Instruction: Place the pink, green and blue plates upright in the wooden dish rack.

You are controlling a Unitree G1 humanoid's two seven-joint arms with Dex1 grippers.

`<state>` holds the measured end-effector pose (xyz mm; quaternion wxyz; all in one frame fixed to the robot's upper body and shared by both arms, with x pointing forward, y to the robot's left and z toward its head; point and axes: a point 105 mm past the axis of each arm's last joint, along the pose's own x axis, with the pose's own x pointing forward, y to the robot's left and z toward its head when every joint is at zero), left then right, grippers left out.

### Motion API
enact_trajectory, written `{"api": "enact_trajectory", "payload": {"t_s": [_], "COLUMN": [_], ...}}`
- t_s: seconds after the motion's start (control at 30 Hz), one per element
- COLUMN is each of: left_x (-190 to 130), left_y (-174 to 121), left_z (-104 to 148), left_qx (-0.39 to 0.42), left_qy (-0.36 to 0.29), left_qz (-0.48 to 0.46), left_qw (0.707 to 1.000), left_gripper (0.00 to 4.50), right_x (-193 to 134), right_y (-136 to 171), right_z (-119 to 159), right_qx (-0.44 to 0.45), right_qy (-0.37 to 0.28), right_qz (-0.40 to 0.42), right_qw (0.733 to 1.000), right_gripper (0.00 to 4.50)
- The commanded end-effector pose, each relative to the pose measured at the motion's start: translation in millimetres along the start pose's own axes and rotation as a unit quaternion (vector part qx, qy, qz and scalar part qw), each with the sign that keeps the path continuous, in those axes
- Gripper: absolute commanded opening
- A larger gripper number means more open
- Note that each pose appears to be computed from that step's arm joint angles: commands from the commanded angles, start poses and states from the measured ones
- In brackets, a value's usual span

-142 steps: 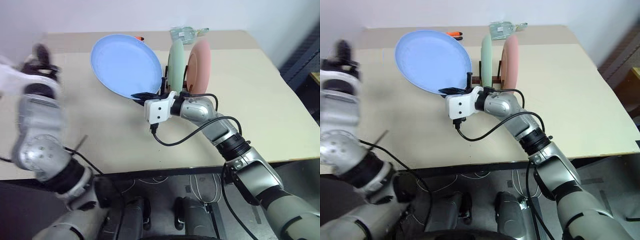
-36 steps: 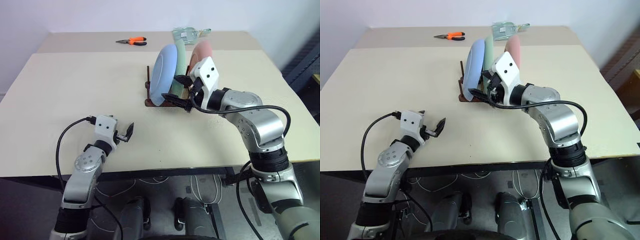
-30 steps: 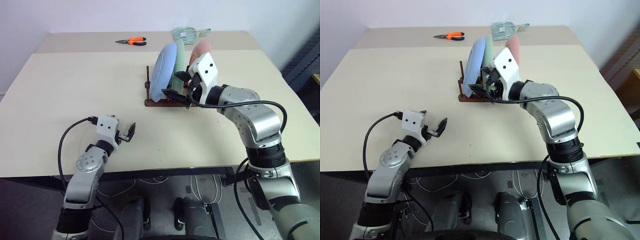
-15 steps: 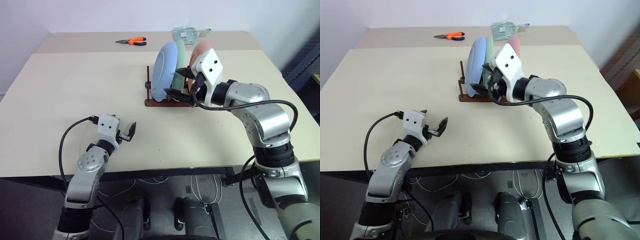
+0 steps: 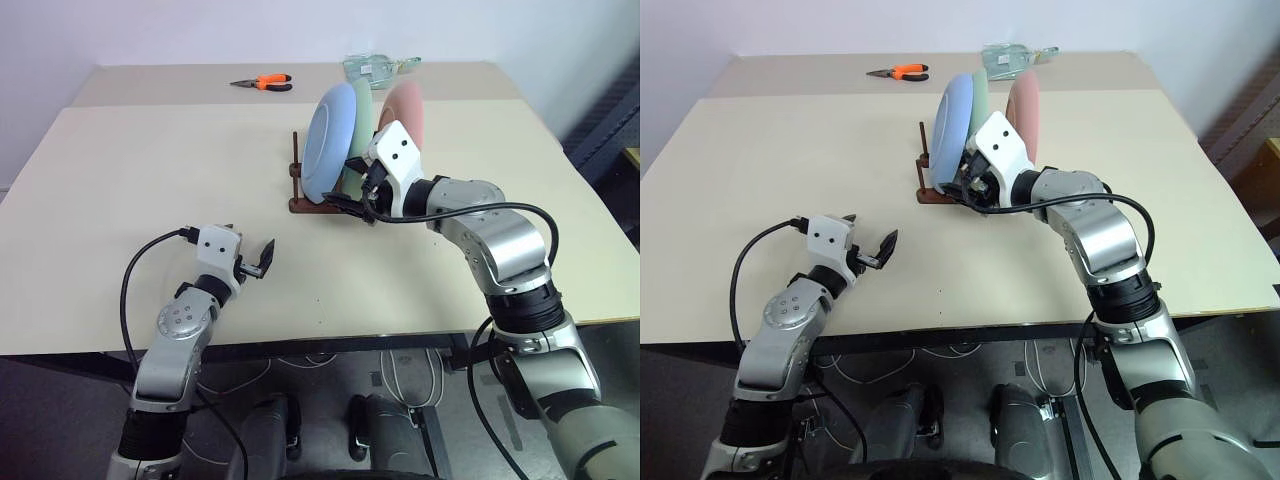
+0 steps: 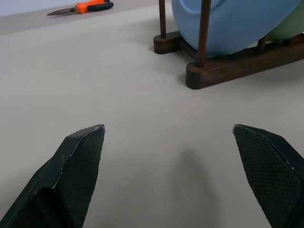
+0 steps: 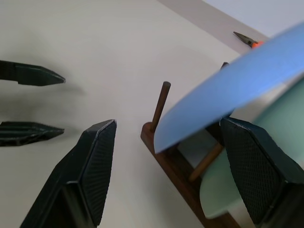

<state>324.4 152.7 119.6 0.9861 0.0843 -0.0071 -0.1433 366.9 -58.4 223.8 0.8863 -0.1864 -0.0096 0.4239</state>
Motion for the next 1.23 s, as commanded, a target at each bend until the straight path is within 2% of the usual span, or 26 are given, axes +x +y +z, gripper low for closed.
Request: {"api": "enact_trajectory", "payload": {"t_s": [0.03, 0.23, 0.43, 0.53, 0.63, 0.7, 0.83, 0.97, 1.03, 1.23], "left_x": [-4, -11, -12, -13, -18, -19, -29, -40, -48, -52], "left_y": [-5, -21, -28, -29, -19, -15, 24, 45, 50, 53], "left_z": [15, 13, 12, 12, 9, 8, 1, -10, -15, -15], "left_qx": [0.002, -0.008, -0.005, -0.004, 0.01, 0.015, 0.04, 0.049, 0.056, 0.059], "left_qy": [-0.029, -0.021, -0.013, -0.012, -0.002, 0.002, 0.027, 0.065, 0.087, 0.089], "left_qz": [-0.014, -0.066, -0.084, -0.084, -0.078, -0.075, -0.048, -0.059, -0.074, -0.069], "left_qw": [0.999, 0.998, 0.996, 0.996, 0.997, 0.997, 0.998, 0.995, 0.992, 0.992], "left_gripper": [4.44, 4.44, 4.44, 4.44, 4.44, 4.44, 4.44, 4.44, 4.44, 4.44], "right_x": [4, 13, 15, 0, -40, -55, -124, -158, -169, -165], "right_y": [1, 20, 23, 9, -3, -3, -21, -41, -44, -43], "right_z": [20, 40, 45, 38, 33, 33, 5, -40, -63, -86], "right_qx": [-0.031, -0.058, -0.078, -0.091, -0.112, -0.118, -0.023, 0.001, 0.009, 0.035], "right_qy": [-0.029, -0.06, -0.065, -0.05, -0.048, -0.049, -0.022, 0.046, 0.08, 0.084], "right_qz": [0.003, 0.04, 0.043, 0.025, 0.027, 0.033, 0.017, -0.045, -0.062, -0.067], "right_qw": [0.999, 0.996, 0.994, 0.994, 0.992, 0.991, 0.999, 0.998, 0.995, 0.994], "right_gripper": [3.51, 3.51, 3.51, 3.51, 3.51, 3.51, 3.51, 3.51, 3.51, 3.51]}}
